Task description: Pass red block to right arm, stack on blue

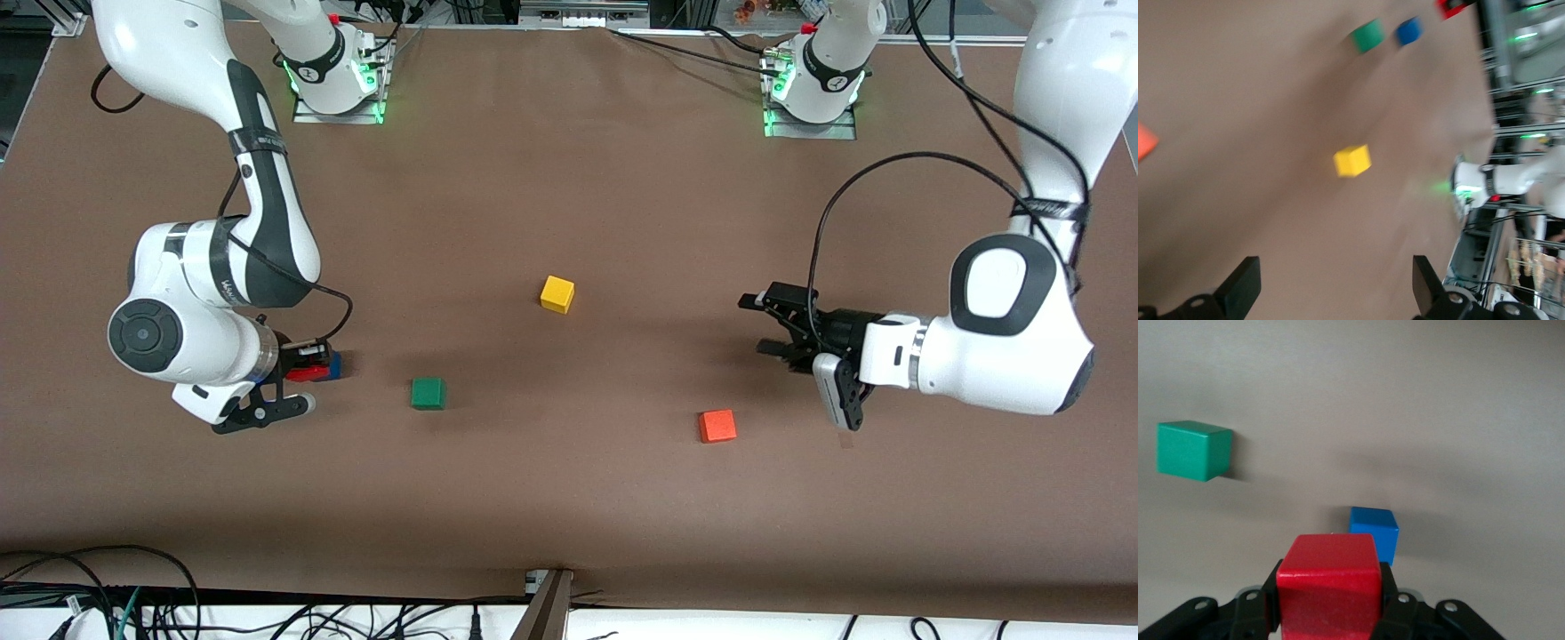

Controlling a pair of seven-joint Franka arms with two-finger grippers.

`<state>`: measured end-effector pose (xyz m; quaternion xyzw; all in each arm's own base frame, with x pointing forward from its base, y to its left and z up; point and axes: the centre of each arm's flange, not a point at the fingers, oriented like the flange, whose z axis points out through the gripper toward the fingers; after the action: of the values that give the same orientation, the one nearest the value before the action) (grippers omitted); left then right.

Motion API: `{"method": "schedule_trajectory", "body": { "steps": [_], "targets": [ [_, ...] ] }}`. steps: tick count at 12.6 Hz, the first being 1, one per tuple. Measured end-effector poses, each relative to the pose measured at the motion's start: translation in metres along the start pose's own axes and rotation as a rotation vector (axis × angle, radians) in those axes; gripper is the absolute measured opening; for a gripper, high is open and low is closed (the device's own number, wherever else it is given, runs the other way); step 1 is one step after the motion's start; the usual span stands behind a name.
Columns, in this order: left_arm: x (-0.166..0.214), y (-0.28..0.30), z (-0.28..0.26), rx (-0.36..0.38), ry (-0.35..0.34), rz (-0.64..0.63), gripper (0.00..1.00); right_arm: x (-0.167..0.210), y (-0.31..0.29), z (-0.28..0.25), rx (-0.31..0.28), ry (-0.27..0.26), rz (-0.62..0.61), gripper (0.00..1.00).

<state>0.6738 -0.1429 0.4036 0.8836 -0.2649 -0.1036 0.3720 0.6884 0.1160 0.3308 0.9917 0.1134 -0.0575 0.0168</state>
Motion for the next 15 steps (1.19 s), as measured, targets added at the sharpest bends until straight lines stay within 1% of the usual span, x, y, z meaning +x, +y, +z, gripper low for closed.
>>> {"method": "schedule_trajectory", "body": {
  "steps": [1, 2, 4, 5, 6, 8, 9, 10, 11, 12, 14, 15],
  "targets": [
    [-0.007, 0.011, -0.005, 0.074, -0.053, -0.062, 1.00, -0.005, 0.006, 0.010, -0.002, 0.026, 0.017, 0.56],
    [-0.012, 0.022, -0.014, 0.142, -0.079, -0.090, 1.00, -0.012, 0.011, 0.019, -0.003, 0.050, 0.031, 0.56],
    [-0.025, 0.045, -0.037, 0.318, -0.102, -0.127, 1.00, -0.026, 0.016, 0.034, -0.001, 0.078, 0.067, 0.56],
    [-0.039, 0.050, -0.053, 0.410, -0.101, -0.166, 1.00, -0.033, 0.018, 0.040, 0.001, 0.080, 0.079, 0.56],
    [-0.056, 0.057, -0.069, 0.487, -0.093, -0.210, 1.00, -0.038, 0.019, 0.045, 0.002, 0.085, 0.088, 0.56],
    [-0.090, 0.067, -0.092, 0.581, -0.057, -0.266, 1.00, -0.045, 0.020, 0.057, -0.001, 0.097, 0.097, 0.56],
    [-0.107, 0.069, -0.098, 0.645, -0.039, -0.276, 1.00, -0.047, 0.020, 0.064, -0.004, 0.103, 0.100, 0.56],
    [-0.120, 0.074, -0.097, 0.719, -0.040, -0.271, 1.00, -0.050, 0.020, 0.069, -0.006, 0.106, 0.101, 0.56],
    [-0.126, 0.080, -0.093, 0.770, -0.045, -0.256, 1.00, -0.051, 0.020, 0.073, -0.007, 0.106, 0.101, 0.56],
    [-0.129, 0.088, -0.091, 0.794, -0.042, -0.241, 1.00, -0.052, 0.019, 0.074, -0.008, 0.109, 0.101, 0.56],
    [-0.129, 0.101, -0.097, 0.805, -0.015, -0.224, 1.00, -0.051, 0.019, 0.075, -0.010, 0.123, 0.100, 0.56],
    [-0.130, 0.106, -0.102, 0.791, 0.002, -0.227, 1.00, -0.051, 0.019, 0.075, -0.011, 0.127, 0.100, 0.56]
  ]
}}
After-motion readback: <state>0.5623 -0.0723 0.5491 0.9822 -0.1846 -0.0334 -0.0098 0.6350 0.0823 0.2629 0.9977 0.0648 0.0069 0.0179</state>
